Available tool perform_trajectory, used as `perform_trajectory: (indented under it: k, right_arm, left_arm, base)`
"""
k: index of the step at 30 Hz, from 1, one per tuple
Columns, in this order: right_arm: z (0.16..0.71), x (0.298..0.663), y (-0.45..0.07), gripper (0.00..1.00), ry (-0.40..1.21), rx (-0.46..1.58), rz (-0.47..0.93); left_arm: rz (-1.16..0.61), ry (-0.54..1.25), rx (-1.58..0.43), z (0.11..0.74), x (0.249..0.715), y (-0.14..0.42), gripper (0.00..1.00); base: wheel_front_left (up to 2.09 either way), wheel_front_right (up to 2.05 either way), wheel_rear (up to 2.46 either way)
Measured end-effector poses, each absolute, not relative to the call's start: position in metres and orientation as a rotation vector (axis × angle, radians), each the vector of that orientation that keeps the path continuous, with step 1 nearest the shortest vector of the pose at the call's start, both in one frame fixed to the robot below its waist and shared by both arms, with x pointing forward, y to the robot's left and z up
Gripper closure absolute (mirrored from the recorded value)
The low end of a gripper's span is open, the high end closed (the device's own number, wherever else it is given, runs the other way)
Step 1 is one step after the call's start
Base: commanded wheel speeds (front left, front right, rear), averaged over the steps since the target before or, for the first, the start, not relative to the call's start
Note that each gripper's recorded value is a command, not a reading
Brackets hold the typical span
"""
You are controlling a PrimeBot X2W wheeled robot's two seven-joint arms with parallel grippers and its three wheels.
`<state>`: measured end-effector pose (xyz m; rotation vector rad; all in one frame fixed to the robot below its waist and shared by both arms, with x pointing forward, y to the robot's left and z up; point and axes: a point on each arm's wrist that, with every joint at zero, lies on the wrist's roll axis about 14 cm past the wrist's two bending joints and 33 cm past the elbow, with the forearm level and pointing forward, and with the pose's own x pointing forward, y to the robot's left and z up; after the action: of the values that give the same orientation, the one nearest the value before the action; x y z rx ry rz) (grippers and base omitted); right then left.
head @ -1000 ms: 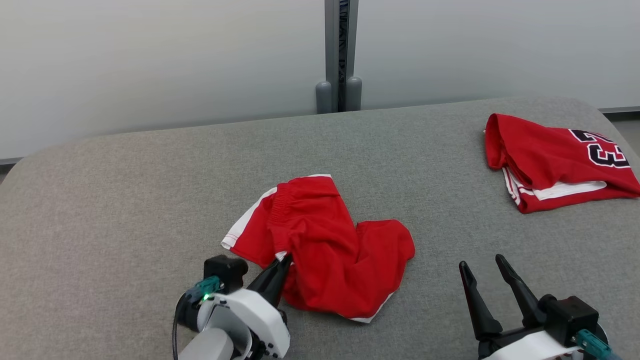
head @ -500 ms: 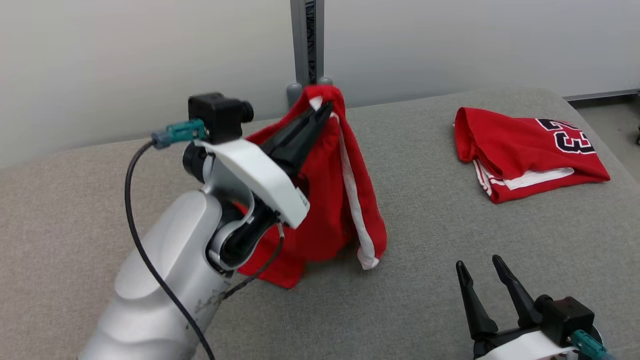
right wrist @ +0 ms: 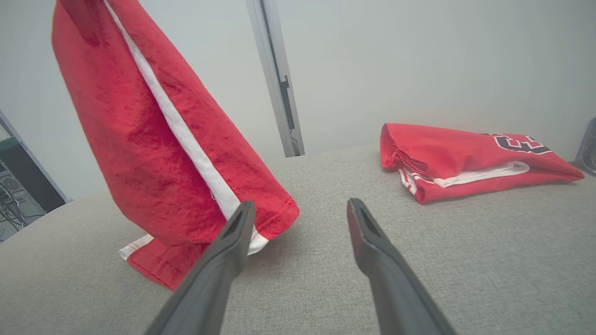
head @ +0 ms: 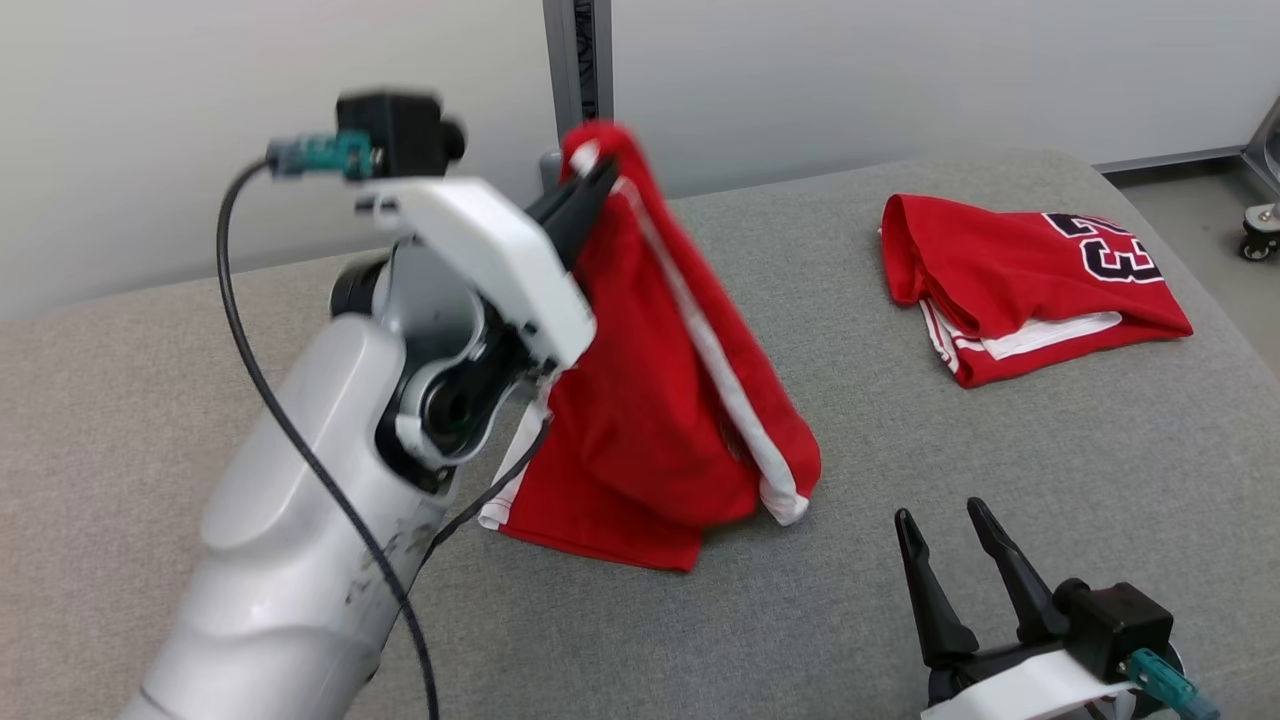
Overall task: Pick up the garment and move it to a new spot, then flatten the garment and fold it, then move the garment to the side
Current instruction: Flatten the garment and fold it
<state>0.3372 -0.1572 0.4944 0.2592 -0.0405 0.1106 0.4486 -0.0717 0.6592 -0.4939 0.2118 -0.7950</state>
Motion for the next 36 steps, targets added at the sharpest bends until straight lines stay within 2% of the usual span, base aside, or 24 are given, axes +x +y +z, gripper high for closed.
perform_trajectory:
  k: [4, 9, 12, 14, 22, 23, 24, 25, 26, 27, 36]
  right_arm:
    - [0.496, 0.343, -0.156, 0.00, -0.045, 0.263, 0.111]
    - [0.489, 0.345, -0.152, 0.00, -0.022, 0.269, 0.117]
    - [0.486, 0.346, -0.143, 0.00, -0.008, 0.276, 0.141]
    - [0.485, 0.349, -0.139, 0.00, -0.002, 0.281, 0.157]
    - [0.476, 0.355, -0.122, 0.00, 0.036, 0.276, 0.223]
    - [0.475, 0.356, -0.120, 0.00, 0.040, 0.275, 0.231]
    - [0.474, 0.356, -0.118, 0.00, 0.041, 0.274, 0.240]
    - [0.474, 0.357, -0.115, 0.00, 0.043, 0.274, 0.248]
    - [0.474, 0.357, -0.113, 0.00, 0.043, 0.273, 0.255]
    - [0.475, 0.357, -0.112, 0.00, 0.043, 0.273, 0.261]
    - [0.478, 0.357, -0.103, 0.00, 0.036, 0.265, 0.294]
  left_arm:
    - [-0.654, 0.380, -0.507, 0.585, 0.463, -0.044, 1.00]
    - [-0.494, 0.489, -0.524, 0.512, 0.467, -0.002, 1.00]
    - [-0.417, 0.511, -0.527, 0.480, 0.461, 0.022, 1.00]
    - [-0.359, 0.498, -0.458, 0.454, 0.452, 0.047, 1.00]
    - [-0.260, 0.465, -0.370, 0.417, 0.427, 0.091, 1.00]
    - [-0.254, 0.466, -0.377, 0.414, 0.424, 0.094, 0.86]
    - [-0.251, 0.467, -0.387, 0.412, 0.421, 0.095, 0.86]
    - [-0.255, 0.468, -0.393, 0.411, 0.418, 0.095, 0.55]
    - [-0.253, 0.459, -0.400, 0.413, 0.418, 0.097, 0.09]
    - [-0.248, 0.453, -0.405, 0.414, 0.417, 0.098, 0.00]
    - [-0.223, 0.312, -0.380, 0.432, 0.413, 0.116, 0.00]
  base:
    - [0.00, 0.00, 0.00]
    - [0.00, 0.00, 0.00]
    - [0.00, 0.00, 0.00]
    - [0.00, 0.00, 0.00]
    - [0.00, 0.00, 0.00]
    - [0.00, 0.00, 0.00]
    - [0.00, 0.00, 0.00]
    - [0.00, 0.00, 0.00]
    - [0.00, 0.00, 0.00]
    - [0.00, 0.00, 0.00]
    - [0.00, 0.00, 0.00]
